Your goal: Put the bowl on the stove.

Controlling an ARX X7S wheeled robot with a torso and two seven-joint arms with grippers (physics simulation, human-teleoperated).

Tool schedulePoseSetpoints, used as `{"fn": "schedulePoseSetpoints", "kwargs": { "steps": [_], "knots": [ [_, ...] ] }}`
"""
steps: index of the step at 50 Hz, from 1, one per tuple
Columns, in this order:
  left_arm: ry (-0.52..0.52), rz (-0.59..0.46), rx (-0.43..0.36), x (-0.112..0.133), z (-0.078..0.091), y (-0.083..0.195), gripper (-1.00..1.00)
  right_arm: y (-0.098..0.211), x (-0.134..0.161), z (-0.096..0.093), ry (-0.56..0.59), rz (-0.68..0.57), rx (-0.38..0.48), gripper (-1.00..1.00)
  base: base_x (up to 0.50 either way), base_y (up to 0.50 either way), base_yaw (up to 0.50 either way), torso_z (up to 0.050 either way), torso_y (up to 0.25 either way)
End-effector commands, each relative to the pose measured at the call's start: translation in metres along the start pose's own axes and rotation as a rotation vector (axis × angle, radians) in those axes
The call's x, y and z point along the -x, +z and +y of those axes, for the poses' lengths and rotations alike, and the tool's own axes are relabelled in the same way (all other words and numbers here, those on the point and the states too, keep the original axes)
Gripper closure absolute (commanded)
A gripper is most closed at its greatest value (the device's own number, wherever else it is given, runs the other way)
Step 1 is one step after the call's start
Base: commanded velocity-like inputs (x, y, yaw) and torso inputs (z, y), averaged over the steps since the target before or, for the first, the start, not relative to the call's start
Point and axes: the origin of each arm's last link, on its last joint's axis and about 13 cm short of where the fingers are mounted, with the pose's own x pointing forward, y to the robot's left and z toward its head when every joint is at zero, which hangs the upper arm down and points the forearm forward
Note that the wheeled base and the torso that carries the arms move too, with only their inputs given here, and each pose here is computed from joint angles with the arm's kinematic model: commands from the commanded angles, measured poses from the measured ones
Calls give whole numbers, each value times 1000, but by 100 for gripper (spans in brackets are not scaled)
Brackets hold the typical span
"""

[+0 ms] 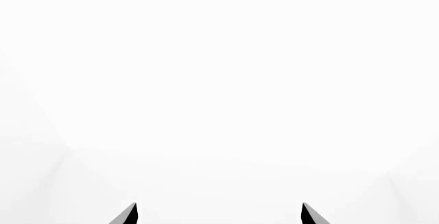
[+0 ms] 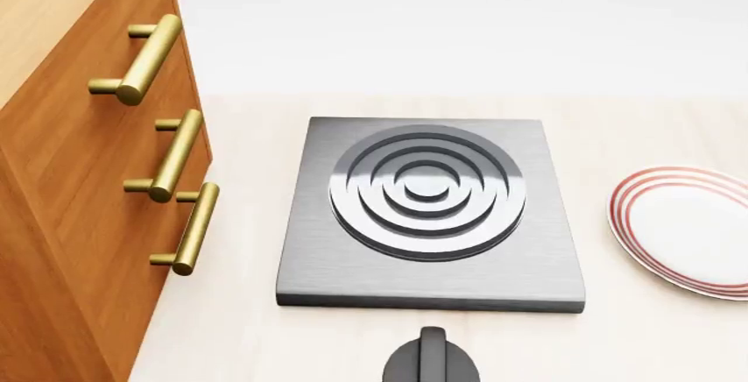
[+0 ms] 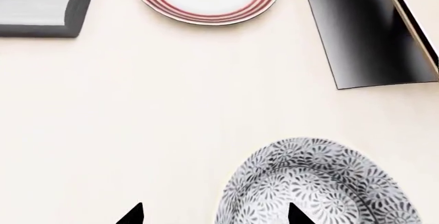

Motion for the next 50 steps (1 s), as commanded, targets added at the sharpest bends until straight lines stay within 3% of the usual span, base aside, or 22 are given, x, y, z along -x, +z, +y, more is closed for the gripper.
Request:
{"fn": "schedulePoseSetpoints", "kwargs": {
  "steps": [1, 50],
  "knots": [
    [-2, 2, 1, 0, 0, -1, -100, -2, -11, 1, -6, 8, -30, -100, 0, 0, 0, 0, 0],
    [-4, 4, -2, 0, -1, -1, -100, -31, -32, 2, -41, 97, -77, -100, 0, 0, 0, 0, 0]
  ]
}}
